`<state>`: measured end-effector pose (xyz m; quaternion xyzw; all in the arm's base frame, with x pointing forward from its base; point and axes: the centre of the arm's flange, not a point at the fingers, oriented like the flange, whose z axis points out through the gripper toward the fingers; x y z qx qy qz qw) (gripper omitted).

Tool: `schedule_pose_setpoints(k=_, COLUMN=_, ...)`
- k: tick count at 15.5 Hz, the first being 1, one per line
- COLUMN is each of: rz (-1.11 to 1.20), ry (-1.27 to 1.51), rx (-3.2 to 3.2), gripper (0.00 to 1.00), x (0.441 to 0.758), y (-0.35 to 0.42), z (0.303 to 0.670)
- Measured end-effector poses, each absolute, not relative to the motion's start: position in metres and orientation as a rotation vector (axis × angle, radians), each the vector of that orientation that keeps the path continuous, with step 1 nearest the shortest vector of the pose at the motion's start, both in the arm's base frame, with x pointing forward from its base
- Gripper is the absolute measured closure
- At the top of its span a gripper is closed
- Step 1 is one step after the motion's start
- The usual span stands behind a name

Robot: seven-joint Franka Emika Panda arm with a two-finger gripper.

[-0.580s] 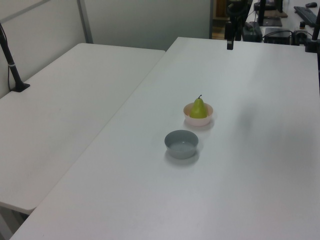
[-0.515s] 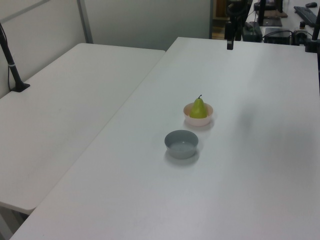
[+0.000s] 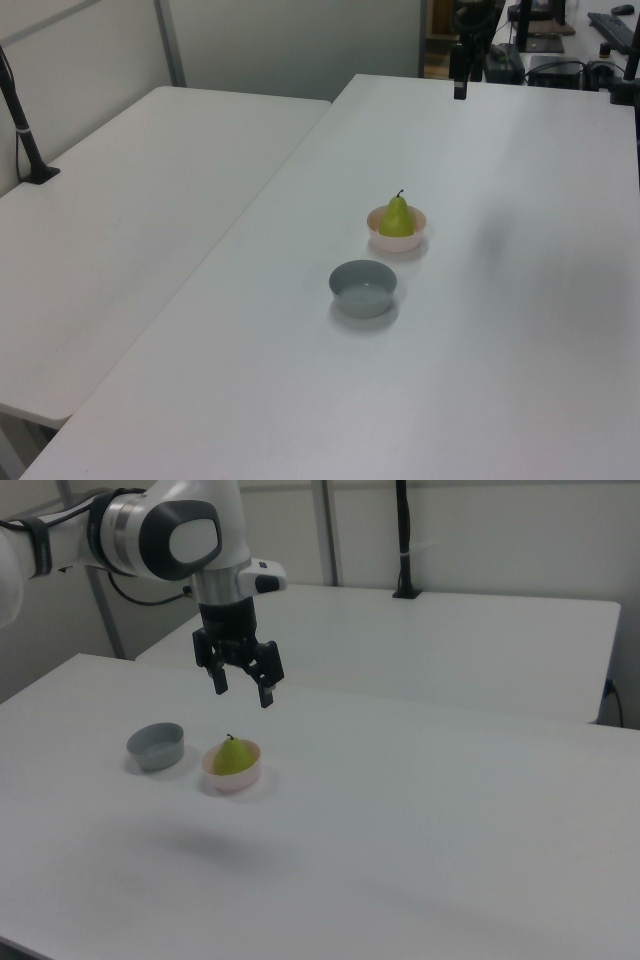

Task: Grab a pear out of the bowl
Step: 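Lower the open gripper down over the green pear in the pink bowl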

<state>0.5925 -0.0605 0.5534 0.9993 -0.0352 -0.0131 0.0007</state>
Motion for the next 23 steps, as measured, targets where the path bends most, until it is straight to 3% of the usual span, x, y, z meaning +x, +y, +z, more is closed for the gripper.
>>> schedule_pose_setpoints(k=10, rz=-0.087, ry=-0.029, rx=3.135, gripper=0.00, x=0.600, y=-0.029, z=0.536)
schedule_pose_setpoints(k=15, rz=-0.042, ry=0.153, rx=3.118, gripper=0.00, x=0.622, y=0.046, z=0.505)
schedule_pose_setpoints(k=23, rz=0.011, ry=0.221, rx=3.095, gripper=0.00, x=0.649, y=0.083, z=0.449)
